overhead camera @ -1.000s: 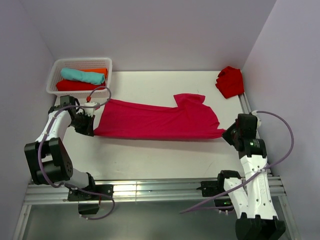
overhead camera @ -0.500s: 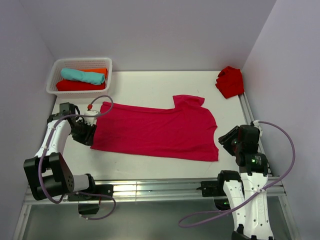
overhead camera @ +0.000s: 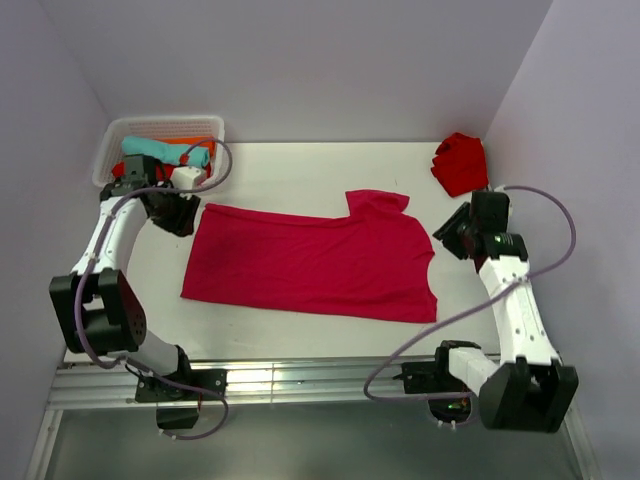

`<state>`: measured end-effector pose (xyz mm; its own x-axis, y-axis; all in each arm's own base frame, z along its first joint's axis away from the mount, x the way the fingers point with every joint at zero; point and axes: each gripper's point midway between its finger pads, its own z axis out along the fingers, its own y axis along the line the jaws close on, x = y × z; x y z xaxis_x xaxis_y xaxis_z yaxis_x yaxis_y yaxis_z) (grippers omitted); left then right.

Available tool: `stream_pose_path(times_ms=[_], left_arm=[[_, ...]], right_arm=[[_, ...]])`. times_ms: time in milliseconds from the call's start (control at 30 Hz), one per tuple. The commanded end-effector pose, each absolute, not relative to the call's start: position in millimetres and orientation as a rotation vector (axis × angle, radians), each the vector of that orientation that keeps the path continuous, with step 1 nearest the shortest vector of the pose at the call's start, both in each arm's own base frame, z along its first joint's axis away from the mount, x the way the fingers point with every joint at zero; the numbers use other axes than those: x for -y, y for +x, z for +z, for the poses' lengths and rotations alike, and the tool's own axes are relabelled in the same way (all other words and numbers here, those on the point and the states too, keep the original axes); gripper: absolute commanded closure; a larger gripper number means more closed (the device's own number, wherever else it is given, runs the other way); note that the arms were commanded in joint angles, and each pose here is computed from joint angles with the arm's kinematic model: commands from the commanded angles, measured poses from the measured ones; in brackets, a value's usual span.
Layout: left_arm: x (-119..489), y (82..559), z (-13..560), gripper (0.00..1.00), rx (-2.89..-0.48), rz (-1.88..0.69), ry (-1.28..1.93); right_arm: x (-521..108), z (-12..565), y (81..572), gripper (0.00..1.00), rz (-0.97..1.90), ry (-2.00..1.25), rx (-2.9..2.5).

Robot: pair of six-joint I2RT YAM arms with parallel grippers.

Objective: Roll the t-shirts
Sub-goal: Fold the tshirt

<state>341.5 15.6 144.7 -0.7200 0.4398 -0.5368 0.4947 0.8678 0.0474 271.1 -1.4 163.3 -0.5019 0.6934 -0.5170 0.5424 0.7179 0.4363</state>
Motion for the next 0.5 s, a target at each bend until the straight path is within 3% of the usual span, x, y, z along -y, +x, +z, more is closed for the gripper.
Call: stream_pose_path(times_ms=[0,267,467], left_arm=[[14,386,148,0.48,-2.372,-0.145,0.704],[29,465,123,0.5,-2.262,-0.027,0.671],[19,495,94,0.51,-2.285,0.036,0.627]], right_arm=[[8,197,324,0.55,0.316,0.833,-2.115],[20,172,391,0.58,0.26,0.795,-2.184],[20,149,418,0.6,0.274,0.788,-2.222]])
